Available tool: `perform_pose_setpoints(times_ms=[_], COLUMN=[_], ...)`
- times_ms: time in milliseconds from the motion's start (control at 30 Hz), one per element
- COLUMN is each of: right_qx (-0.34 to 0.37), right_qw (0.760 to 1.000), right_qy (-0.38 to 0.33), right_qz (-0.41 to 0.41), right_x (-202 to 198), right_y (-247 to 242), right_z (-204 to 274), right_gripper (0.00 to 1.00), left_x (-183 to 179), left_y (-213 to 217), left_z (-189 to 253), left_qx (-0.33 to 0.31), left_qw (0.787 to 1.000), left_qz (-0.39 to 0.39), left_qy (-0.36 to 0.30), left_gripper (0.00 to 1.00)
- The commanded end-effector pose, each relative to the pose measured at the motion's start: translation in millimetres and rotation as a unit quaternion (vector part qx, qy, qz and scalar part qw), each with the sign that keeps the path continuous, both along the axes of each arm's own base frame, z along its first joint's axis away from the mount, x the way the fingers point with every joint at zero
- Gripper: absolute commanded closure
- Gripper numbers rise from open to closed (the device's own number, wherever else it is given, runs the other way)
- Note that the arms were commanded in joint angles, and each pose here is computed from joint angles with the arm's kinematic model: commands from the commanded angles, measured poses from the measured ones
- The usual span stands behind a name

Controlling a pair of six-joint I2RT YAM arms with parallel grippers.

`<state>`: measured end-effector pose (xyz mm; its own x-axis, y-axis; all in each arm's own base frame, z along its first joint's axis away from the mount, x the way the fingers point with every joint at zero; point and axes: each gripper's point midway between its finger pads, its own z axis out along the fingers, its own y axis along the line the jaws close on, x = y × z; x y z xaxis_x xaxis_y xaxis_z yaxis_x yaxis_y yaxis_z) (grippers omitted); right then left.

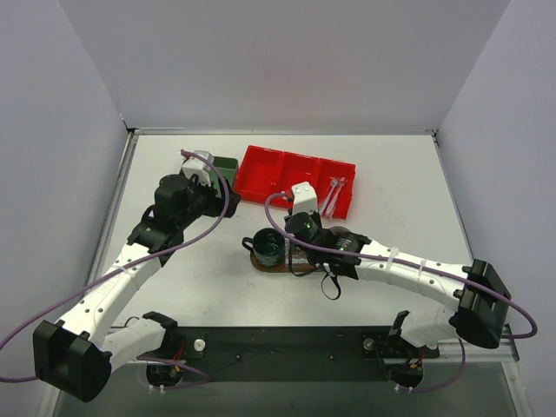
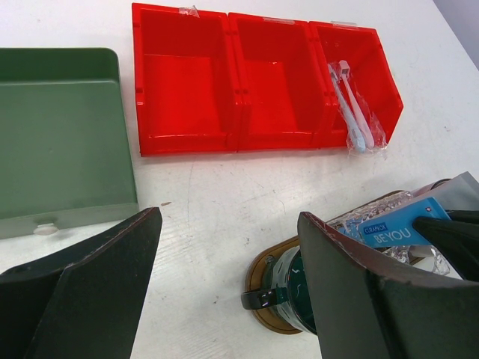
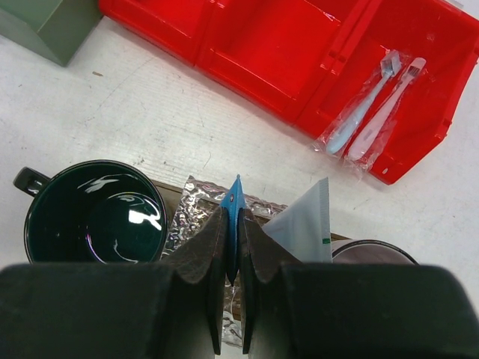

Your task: Prepare toiletry sets of a toothbrush and toothpaste on the tray

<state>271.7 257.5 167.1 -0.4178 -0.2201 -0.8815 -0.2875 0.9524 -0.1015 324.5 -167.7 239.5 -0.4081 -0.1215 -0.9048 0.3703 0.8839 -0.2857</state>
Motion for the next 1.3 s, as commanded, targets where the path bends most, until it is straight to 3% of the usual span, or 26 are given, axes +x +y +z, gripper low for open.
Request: perform_pose_setpoints(times_ms=[0,167,967,1267], right_qx=[0.017,0.015,0.039,0.096], right_qw=[0.999,0.999,0.999,0.991], right_qy=[-0.019,-0.016,-0.031,-0.022], right_qz=[-0.023,-0.024,0.011,0.094], right_x=[5.6,5.4,-5.4,-27.5], right_y=[2.3,2.3,10.6,26.5], right_z=[4.5,3.4,45.2,97.6], right_gripper=[1.00,0.98,0.41,0.38], left_x=[3.5,3.5,1.8,1.5], left_y=[-4.0,-4.1,-1.5,5.3], left_z=[30.3,29.9,33.6,35.4], left_qx=[-0.012,-0.012,-0.007,0.008], left_qw=[0.999,0.999,0.999,0.998], left_qz=[-0.007,-0.007,-0.002,0.010], left_qy=[-0.040,-0.040,-0.048,-0.060], left_gripper=[0.16,0.16,0.16,0.16])
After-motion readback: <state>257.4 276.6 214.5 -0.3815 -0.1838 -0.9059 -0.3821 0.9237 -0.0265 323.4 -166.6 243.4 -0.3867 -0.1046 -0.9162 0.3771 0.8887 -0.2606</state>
